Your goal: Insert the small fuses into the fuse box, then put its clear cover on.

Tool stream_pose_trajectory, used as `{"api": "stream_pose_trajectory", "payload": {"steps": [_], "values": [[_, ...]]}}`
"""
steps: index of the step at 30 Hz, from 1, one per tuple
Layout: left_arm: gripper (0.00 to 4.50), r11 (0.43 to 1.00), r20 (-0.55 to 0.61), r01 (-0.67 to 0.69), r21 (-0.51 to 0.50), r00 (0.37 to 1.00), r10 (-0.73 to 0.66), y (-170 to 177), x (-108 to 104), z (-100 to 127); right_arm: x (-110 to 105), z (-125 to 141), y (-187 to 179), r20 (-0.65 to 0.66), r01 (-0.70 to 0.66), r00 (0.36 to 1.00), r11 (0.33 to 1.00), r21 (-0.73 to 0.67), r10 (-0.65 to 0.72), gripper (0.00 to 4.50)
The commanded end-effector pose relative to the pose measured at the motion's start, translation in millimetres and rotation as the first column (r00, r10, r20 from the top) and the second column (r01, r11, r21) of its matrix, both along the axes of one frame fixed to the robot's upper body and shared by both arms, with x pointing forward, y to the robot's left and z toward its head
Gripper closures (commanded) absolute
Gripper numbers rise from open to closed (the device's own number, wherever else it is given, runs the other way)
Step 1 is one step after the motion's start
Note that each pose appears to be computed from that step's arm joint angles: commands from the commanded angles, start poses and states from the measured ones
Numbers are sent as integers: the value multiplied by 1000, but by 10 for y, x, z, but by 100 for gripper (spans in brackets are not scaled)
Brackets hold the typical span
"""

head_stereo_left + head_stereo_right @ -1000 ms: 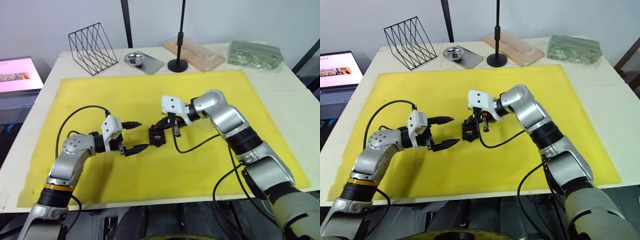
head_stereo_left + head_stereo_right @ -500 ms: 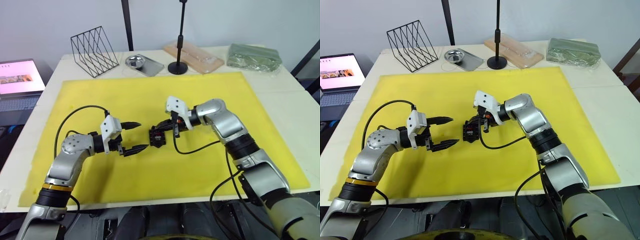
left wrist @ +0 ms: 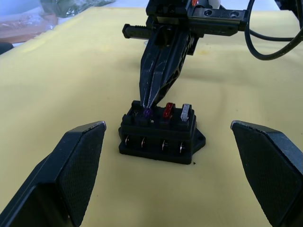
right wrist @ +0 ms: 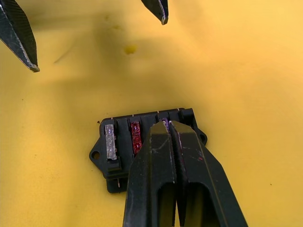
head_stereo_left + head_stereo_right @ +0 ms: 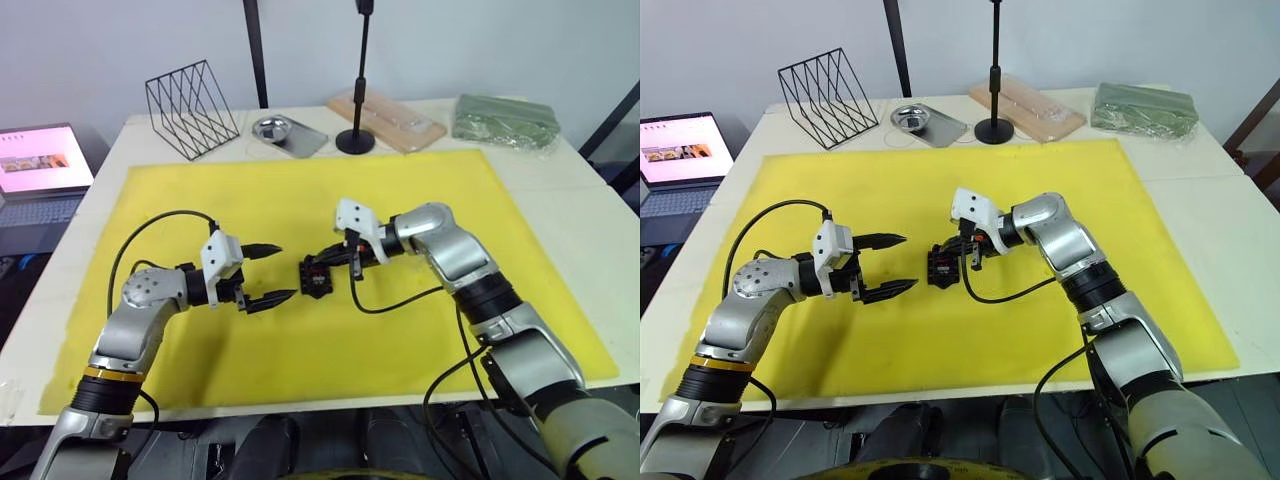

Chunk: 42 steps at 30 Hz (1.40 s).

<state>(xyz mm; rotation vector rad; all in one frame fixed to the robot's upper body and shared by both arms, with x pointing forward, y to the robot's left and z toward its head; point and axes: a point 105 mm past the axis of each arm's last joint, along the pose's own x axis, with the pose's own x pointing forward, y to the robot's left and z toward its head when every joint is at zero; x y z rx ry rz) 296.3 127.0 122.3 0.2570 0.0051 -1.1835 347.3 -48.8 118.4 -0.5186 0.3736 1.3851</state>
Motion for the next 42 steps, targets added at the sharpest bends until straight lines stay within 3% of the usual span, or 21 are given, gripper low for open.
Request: {"api": "stream_pose_trajectory", "payload": {"steps": [1, 15, 24, 28, 31, 40, 42], "values": [[0, 1000, 47, 6, 14, 999, -7, 24, -2, 95, -73, -393, -172, -98, 34, 994, 992, -118, -46, 448], [0, 1000, 54, 20, -3, 998, -20, 80, -18, 165, -129, 411, 87, 58, 1, 998, 987, 158, -10, 448], [0, 1000, 55, 29, -11, 998, -28, 141, -16, 247, -326, 850, -3, 107, -13, 994, 976, 219, -10, 448], [0, 1000, 82, 10, 8, 997, -11, 271, 36, 367, -329, 956, -251, 228, 25, 972, 985, 170, -64, 448], [0, 998, 102, -48, 37, 994, 44, 476, 71, 452, -269, 1007, -630, 292, 149, 937, 975, 164, -193, 354], [0, 963, 128, -265, 46, 958, 257, 1067, 84, 483, -357, 928, -1524, 296, 423, 836, 886, 190, -462, 23], [0, 957, 132, -287, 45, 951, 279, 1122, 77, 473, -375, 908, -1623, 279, 459, 820, 866, 199, -499, 2]]}}
